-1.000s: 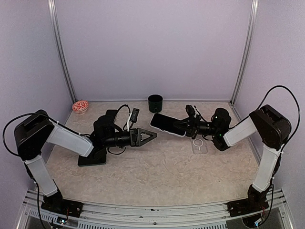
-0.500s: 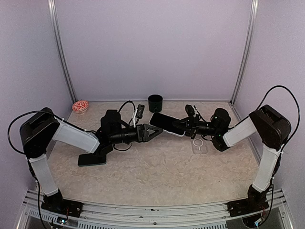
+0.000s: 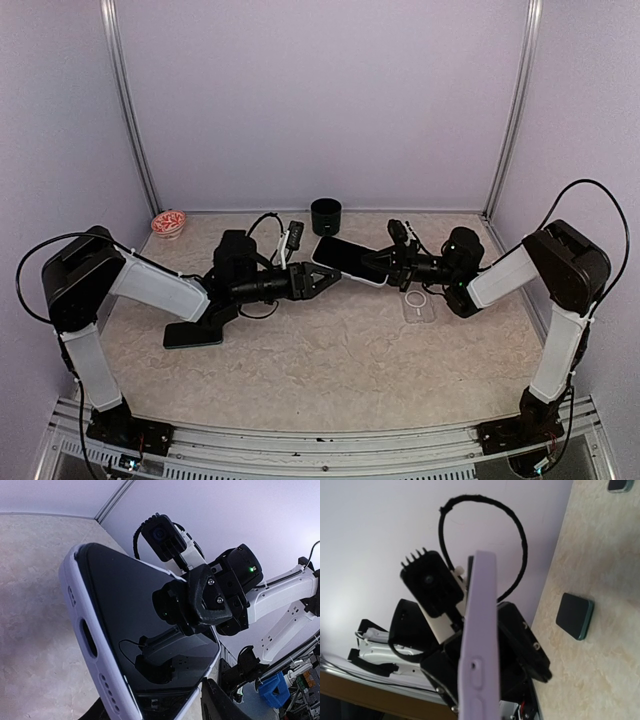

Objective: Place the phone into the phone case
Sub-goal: Press the phone against the phone case.

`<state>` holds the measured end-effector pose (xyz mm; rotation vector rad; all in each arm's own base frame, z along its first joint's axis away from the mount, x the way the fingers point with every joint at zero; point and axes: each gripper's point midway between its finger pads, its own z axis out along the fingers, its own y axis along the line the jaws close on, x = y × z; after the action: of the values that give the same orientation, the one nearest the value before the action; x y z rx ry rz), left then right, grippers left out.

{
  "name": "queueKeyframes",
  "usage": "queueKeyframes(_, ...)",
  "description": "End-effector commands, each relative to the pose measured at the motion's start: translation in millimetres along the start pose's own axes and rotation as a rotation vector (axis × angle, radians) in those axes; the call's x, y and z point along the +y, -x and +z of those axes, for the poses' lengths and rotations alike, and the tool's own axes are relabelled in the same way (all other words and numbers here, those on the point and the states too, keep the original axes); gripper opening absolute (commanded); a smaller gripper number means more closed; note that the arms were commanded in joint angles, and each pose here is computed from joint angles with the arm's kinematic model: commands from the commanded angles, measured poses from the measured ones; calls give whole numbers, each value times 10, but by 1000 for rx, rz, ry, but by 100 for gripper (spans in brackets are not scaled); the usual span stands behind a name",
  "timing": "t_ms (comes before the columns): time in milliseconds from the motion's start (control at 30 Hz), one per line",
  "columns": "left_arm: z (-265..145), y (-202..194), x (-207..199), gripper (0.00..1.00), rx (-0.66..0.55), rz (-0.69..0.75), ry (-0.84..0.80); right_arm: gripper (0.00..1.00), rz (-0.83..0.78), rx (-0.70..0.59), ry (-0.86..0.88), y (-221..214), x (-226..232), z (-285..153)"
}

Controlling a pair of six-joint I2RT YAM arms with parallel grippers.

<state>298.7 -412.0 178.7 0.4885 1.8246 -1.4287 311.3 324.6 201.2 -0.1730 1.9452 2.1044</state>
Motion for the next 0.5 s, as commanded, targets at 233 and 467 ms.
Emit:
queueKeyframes(233, 2, 181, -68, 44, -62, 17, -40, 2, -109, 15, 80, -38, 327, 41)
queueKeyframes(467, -22, 179, -113, 29, -64, 30, -60, 2, -97, 22, 96, -53, 331, 52)
